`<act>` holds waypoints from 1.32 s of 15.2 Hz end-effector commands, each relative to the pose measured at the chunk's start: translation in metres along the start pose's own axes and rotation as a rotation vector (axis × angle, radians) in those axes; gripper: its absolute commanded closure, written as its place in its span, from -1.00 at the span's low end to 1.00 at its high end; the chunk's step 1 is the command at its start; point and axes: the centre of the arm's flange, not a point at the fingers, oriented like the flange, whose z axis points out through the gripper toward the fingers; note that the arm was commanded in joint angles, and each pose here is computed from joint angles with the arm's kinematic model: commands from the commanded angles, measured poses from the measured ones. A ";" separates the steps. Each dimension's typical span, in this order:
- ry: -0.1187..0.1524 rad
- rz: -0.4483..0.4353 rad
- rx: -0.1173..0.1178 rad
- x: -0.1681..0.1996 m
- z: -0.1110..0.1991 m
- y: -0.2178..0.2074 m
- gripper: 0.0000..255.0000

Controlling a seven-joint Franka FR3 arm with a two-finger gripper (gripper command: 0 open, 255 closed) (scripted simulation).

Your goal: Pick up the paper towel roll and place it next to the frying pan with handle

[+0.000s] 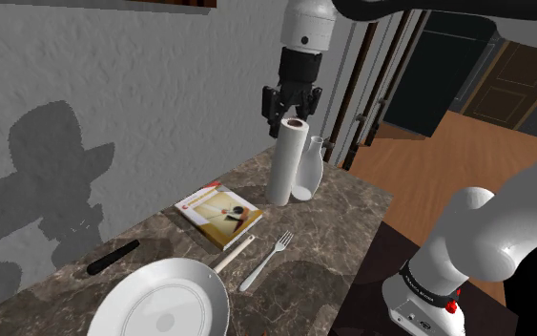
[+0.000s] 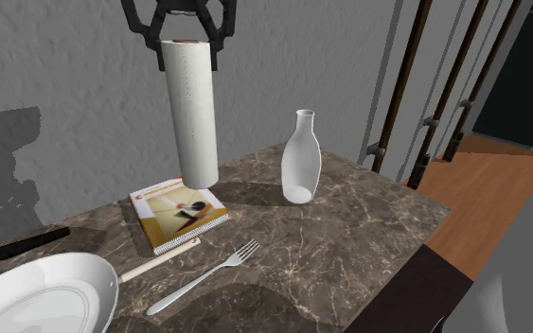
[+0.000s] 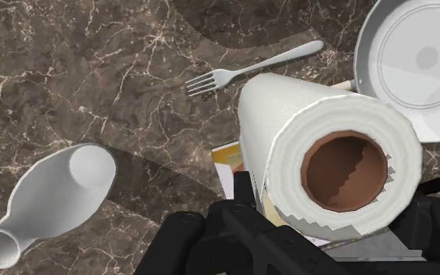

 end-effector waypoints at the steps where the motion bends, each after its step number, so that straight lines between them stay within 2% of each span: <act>1: 0.000 0.001 0.000 -0.024 -0.005 -0.011 1.00; 20: 0.000 0.001 0.000 -0.236 -0.049 -0.138 1.00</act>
